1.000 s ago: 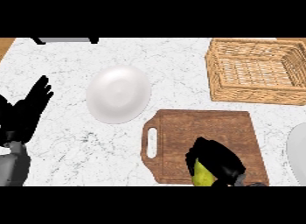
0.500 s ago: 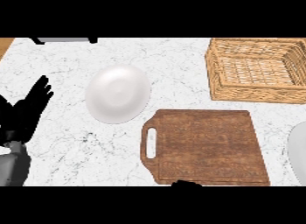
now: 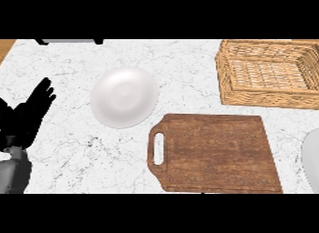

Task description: Pick the pear from the cutting board and place it in the basket

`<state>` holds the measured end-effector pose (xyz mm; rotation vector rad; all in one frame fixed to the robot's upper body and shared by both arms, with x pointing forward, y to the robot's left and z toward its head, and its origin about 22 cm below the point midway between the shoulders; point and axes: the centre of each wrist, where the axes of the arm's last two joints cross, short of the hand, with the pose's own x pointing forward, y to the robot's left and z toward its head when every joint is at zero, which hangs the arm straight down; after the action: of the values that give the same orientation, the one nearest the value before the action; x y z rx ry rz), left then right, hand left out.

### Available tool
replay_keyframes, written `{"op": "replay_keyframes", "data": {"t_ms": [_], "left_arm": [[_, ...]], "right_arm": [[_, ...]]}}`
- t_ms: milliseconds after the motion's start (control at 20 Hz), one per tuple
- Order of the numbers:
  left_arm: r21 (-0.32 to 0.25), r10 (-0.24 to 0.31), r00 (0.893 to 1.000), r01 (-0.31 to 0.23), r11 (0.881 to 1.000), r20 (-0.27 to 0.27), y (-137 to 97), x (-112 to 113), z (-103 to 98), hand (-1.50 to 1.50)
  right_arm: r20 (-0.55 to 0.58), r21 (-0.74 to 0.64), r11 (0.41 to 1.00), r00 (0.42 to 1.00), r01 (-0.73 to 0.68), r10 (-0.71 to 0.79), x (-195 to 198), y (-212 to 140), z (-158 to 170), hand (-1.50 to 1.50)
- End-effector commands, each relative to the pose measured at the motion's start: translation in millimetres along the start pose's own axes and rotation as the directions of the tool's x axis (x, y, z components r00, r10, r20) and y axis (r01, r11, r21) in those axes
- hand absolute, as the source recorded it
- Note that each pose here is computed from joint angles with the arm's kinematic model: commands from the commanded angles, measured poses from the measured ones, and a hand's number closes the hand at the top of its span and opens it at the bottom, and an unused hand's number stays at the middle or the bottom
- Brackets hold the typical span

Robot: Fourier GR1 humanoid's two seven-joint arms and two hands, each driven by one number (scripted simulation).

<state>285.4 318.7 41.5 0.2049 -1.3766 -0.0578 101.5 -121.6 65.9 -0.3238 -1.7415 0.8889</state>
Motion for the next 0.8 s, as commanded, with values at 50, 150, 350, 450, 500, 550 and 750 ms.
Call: {"op": "replay_keyframes", "data": {"t_ms": [50, 150, 350, 450, 500, 550, 750], "left_arm": [[-0.003, -0.004, 1.0, 0.004, 1.0, 0.014, 1, 6, -6, 0.0], [-0.025, -0.006, 1.0, 0.007, 1.0, 0.013, 1, 6, -3, 0.0], [-0.03, -0.016, 1.0, 0.017, 0.999, 0.016, -6, 12, -1, 0.0], [-0.035, 0.018, 1.0, -0.017, 0.999, 0.019, -24, -3, 1, 0.0], [-0.031, -0.007, 1.0, 0.007, 1.0, 0.003, -24, 6, -5, 0.0], [-0.028, 0.004, 1.0, -0.003, 1.0, 0.025, -8, -13, -4, 0.0], [-0.027, -0.012, 1.0, 0.012, 1.0, 0.018, -12, -2, -3, 0.0]], "right_arm": [[0.021, -0.199, 0.977, 0.997, 0.079, -0.076, 55, -61, 13, 1.5], [0.01, -0.237, 0.971, 0.999, 0.044, -0.043, 60, -72, 2, 1.5], [-0.018, -0.318, 0.948, 1.0, 0.01, -0.017, 69, -98, -3, 1.5], [-0.012, -0.353, 0.935, 1.0, 0.02, -0.025, 74, -104, -9, 1.5], [-0.017, -0.353, 0.935, 1.0, -0.002, -0.005, 74, -101, -30, 1.5], [-0.021, -0.354, 0.935, 1.0, -0.001, -0.007, 82, -99, -33, 1.5], [-0.068, -0.444, 0.896, 0.998, -0.023, -0.007, 81, -131, -66, 1.5]]}}
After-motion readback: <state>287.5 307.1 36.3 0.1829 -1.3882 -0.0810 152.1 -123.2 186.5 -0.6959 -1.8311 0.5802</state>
